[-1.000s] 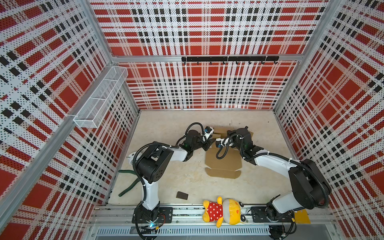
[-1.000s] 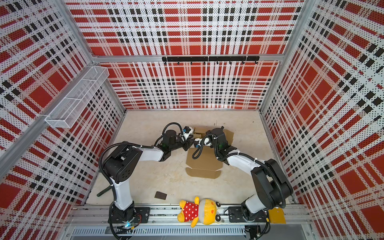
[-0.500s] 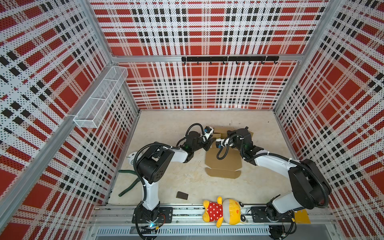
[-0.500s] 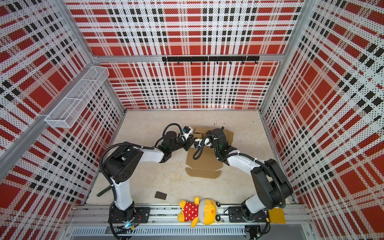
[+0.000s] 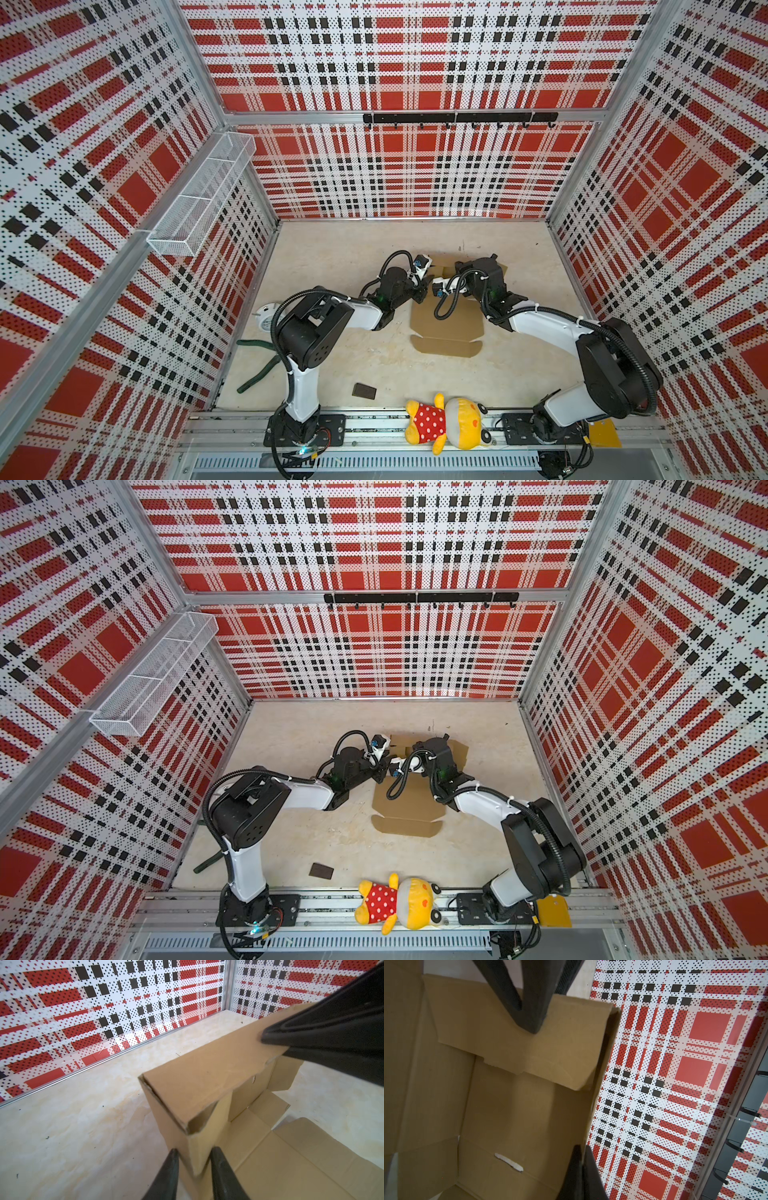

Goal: Fold the paper box

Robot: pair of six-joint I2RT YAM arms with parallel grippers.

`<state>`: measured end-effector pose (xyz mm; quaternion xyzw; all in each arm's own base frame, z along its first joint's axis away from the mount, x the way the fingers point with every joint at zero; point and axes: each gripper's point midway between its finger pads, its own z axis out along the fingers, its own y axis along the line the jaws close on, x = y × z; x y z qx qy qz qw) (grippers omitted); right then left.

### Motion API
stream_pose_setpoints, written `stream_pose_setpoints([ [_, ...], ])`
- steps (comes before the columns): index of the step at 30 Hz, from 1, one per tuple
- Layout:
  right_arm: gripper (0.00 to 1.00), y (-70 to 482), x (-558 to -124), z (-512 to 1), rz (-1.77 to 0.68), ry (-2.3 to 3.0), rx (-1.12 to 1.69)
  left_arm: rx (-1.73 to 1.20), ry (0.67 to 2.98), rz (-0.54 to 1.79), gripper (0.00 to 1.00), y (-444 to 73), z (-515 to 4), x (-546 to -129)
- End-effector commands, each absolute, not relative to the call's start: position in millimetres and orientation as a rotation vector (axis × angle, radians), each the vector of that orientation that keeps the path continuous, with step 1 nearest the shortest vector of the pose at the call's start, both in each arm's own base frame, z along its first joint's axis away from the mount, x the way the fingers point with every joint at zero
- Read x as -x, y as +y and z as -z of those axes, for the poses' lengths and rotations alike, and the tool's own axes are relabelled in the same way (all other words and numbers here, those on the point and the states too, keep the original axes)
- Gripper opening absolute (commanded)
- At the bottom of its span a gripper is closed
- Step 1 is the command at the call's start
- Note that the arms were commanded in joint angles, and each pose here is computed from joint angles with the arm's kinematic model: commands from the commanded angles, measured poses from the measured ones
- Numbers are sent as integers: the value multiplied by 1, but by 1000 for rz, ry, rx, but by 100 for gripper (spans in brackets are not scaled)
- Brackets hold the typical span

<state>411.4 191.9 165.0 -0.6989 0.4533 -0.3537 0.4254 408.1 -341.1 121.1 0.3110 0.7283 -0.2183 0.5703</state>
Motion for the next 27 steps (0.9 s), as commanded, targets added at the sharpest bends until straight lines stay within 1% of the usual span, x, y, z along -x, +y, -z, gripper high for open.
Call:
stream_pose_setpoints([
  [1, 0, 194, -399, -135, 833, 1119, 1868, -684, 1637, 540, 28, -357, -146, -407],
  [5, 0, 194, -399, -137, 835, 1120, 1861, -654, 1649, 536, 22, -357, -145, -409],
  [9, 0, 195, -398, -138, 825, 1124, 1852, -638, 1659, 540, 21, -359, -145, -410],
  [10, 0, 195, -398, -138, 824, 1125, 1852, -632, 1666, 539, 21, -360, -144, -411],
  [12, 0, 195, -399, -138, 823, 1126, 1848, -622, 1681, 542, 26, -362, -143, -413],
  [13, 0, 195, -399, -139, 825, 1127, 1846, -621, 1688, 546, 27, -364, -143, -413],
  [20, 0, 195, -400, -138, 824, 1128, 1846, -577, 1715, 578, 27, -375, -140, -416],
  [23, 0, 195, -400, -140, 825, 1131, 1839, -573, 1716, 607, 31, -381, -140, -416],
  [25, 0, 195, -400, -139, 823, 1133, 1840, -569, 1719, 614, 31, -385, -139, -418],
  [27, 0, 195, -400, -140, 824, 1133, 1838, -576, 1716, 614, 27, -388, -141, -420],
])
